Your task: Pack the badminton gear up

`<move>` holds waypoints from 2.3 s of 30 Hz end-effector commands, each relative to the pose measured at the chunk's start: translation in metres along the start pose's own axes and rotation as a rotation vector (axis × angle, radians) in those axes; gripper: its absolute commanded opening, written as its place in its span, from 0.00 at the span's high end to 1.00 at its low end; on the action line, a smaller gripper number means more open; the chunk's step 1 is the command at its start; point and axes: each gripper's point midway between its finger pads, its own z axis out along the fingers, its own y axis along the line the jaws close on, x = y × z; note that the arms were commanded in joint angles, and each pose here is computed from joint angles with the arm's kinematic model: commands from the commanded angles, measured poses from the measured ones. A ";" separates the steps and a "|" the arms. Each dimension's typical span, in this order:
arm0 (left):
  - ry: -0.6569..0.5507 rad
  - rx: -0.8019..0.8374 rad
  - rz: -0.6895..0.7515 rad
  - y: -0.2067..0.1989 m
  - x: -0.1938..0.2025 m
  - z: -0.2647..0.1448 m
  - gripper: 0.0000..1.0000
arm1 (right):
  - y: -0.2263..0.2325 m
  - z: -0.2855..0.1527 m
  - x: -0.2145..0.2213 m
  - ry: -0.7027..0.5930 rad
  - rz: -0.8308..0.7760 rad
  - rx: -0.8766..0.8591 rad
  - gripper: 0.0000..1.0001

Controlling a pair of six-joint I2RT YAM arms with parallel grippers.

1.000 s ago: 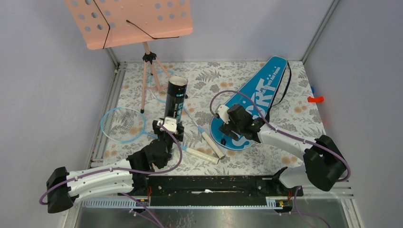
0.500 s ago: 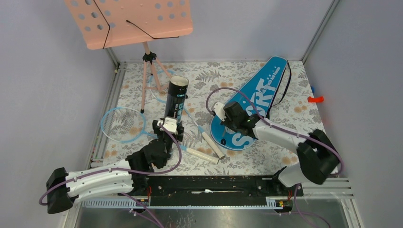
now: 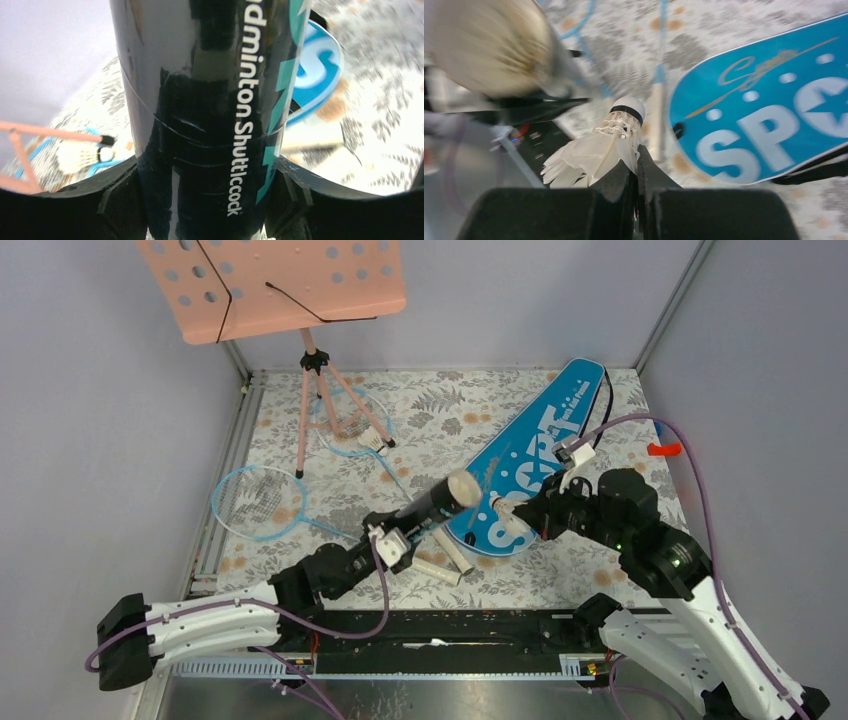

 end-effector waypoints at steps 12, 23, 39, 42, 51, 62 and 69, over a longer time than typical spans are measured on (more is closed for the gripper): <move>-0.233 0.255 0.190 -0.041 -0.024 -0.009 1.00 | 0.097 -0.084 -0.024 0.171 0.188 -0.403 1.00; -0.221 0.264 0.183 -0.044 -0.026 -0.002 1.00 | 0.084 -0.064 -0.015 0.281 0.185 -0.327 1.00; -0.261 0.276 0.131 -0.047 -0.048 0.006 1.00 | 0.079 -0.014 0.000 0.397 0.146 -0.279 0.87; -0.271 0.274 0.120 -0.047 -0.052 0.009 1.00 | 0.075 -0.008 -0.006 0.374 0.106 -0.241 0.77; -0.269 0.265 0.109 -0.045 -0.052 0.009 1.00 | 0.063 -0.021 -0.032 0.244 0.023 -0.168 0.00; -0.294 0.257 0.092 -0.043 -0.057 0.005 1.00 | 0.047 -0.049 -0.043 0.073 0.008 -0.089 0.00; -0.307 0.269 0.088 -0.045 -0.060 0.004 1.00 | 0.062 -0.027 -0.026 0.133 0.024 -0.194 0.00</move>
